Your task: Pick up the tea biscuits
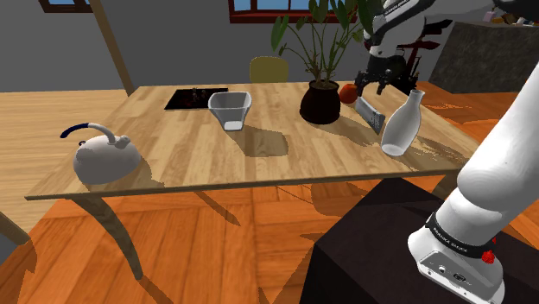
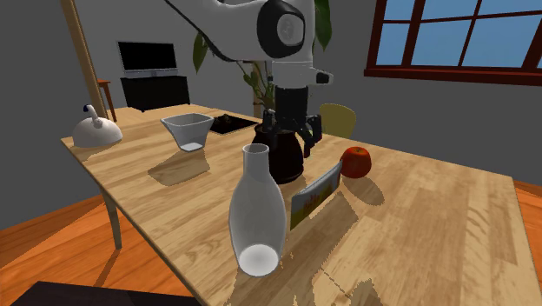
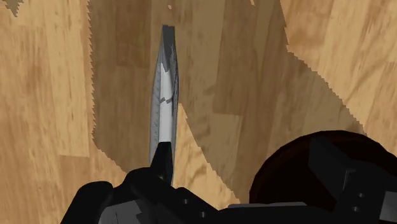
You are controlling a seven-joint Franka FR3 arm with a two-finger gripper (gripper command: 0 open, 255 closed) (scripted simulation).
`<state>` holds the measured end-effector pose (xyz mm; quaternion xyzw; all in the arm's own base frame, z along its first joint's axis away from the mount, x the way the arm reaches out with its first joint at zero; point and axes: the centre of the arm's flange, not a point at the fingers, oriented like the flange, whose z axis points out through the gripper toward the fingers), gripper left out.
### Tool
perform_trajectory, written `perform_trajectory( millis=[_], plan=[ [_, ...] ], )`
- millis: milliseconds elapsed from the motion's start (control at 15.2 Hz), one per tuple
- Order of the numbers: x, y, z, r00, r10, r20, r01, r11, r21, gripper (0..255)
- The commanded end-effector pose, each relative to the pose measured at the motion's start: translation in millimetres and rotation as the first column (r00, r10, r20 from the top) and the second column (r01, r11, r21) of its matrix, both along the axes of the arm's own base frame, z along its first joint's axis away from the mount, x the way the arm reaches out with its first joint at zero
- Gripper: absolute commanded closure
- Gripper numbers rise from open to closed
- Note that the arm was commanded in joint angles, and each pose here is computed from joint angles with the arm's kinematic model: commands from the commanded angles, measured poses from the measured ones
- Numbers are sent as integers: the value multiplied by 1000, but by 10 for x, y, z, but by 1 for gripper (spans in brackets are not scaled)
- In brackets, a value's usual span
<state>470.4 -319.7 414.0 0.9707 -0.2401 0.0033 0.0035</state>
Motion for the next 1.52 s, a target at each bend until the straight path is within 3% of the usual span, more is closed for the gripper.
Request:
perform_trajectory(
  millis=[0,330,924,990,1452],
  plan=[
    [44,-243,-138,999,-36,-5,36,999,0,0],
    [105,-806,-453,992,-123,-19,123,992,1,0],
    [104,-806,-853,992,-123,-19,123,992,1,0],
    [113,-817,-856,992,-123,-19,123,992,1,255],
    [116,-816,-855,992,-123,-19,123,992,1,255]
  ],
)
